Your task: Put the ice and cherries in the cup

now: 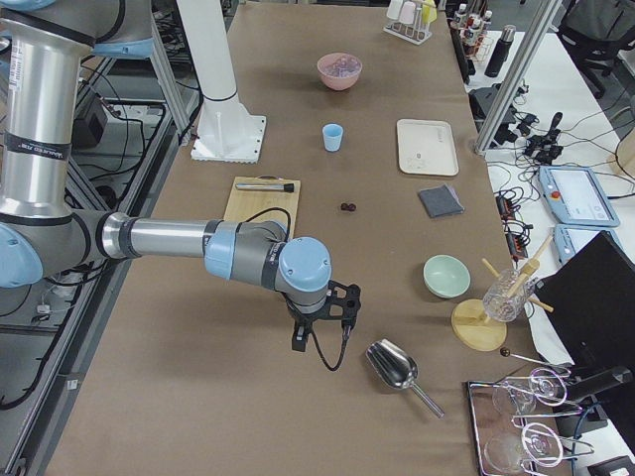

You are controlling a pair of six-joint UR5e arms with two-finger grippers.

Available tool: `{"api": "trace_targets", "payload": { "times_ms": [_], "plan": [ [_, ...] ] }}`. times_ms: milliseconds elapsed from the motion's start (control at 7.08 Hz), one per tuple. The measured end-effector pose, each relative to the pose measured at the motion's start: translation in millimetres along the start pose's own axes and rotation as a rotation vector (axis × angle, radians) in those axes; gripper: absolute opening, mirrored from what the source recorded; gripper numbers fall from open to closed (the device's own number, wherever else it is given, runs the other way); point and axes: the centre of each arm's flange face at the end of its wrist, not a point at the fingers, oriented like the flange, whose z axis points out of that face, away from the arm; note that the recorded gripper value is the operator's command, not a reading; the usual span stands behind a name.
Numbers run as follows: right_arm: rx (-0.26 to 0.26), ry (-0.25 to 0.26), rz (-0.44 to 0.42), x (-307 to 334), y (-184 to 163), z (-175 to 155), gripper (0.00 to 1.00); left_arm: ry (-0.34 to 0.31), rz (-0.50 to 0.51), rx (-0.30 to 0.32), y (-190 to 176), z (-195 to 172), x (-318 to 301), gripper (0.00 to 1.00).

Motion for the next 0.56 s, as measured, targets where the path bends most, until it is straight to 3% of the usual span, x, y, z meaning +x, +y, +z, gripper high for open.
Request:
{"api": "trace_targets", "payload": {
  "times_ms": [565],
  "plan": [
    [0.002, -0.002, -0.002, -1.4, -0.2, -0.9, 1.00, -0.001, 0.018, 0.009, 11.4, 0.5, -4.6, 0.97]
  ]
}}
